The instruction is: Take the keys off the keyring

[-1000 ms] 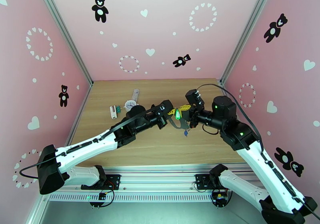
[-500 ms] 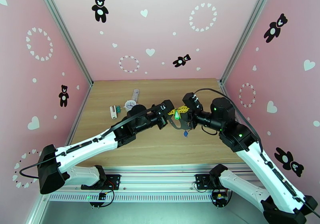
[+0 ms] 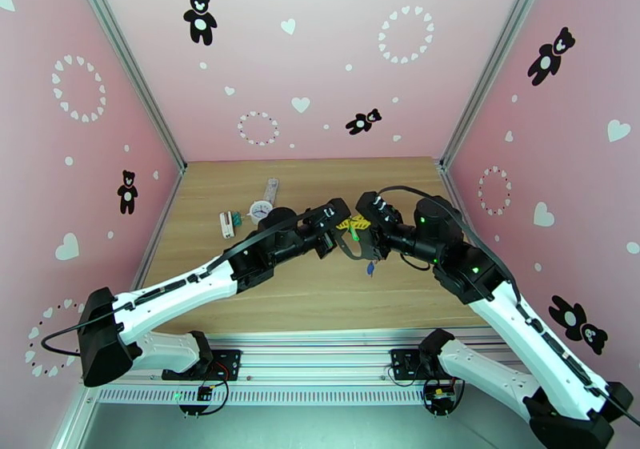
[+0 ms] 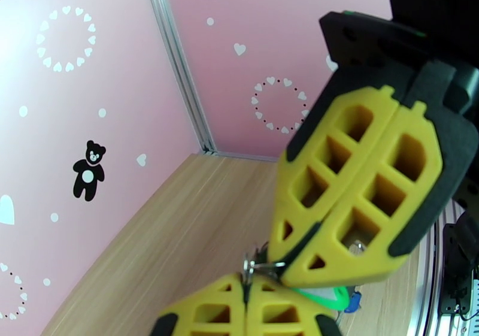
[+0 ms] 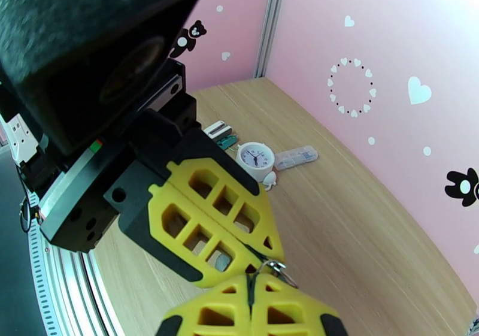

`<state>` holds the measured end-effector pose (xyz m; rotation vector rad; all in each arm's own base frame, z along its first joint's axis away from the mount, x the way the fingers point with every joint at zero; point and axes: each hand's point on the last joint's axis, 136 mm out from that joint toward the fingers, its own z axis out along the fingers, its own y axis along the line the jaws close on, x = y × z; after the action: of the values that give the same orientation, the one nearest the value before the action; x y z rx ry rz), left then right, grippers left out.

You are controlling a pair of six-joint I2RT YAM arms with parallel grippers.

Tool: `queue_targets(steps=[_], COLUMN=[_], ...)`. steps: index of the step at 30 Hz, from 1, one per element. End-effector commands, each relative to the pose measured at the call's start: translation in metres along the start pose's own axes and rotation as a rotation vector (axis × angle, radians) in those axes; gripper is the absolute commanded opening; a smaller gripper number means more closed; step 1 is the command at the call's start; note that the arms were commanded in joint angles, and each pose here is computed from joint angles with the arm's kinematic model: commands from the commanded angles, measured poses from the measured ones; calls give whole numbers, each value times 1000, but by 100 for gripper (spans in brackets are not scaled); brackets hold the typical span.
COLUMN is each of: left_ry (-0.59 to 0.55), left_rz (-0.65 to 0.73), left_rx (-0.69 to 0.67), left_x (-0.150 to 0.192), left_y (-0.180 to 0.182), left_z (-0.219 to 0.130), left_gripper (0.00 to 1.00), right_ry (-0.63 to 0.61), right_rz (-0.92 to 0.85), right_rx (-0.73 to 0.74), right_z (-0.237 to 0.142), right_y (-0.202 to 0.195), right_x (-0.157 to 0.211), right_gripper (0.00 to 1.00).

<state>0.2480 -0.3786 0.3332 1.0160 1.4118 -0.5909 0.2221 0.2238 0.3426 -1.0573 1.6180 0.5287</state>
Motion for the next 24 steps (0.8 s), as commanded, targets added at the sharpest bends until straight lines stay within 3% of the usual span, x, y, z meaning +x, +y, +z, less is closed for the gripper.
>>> queue_targets(steps=[1,3,11,24], left_ry=[-117,-115,-125,-87], left_rz=[-29,-29,-13,67], left_rx=[-104,-103,-91,-61], left_x=[-42,-40,-20,-8], left_y=[28,27,18,10], left_z=[-5,-7,-24,-37], left_gripper=[0,2,40,42], right_ry=[38,12,-42,-47], right_rz=[11,29,155,221], right_rx=[-93,-63,-97,-200], right_z=[2,1,2,-1], right_y=[23,16,1,5], right_x=[11,3,-9,-10], right_gripper=[0,0,0,0])
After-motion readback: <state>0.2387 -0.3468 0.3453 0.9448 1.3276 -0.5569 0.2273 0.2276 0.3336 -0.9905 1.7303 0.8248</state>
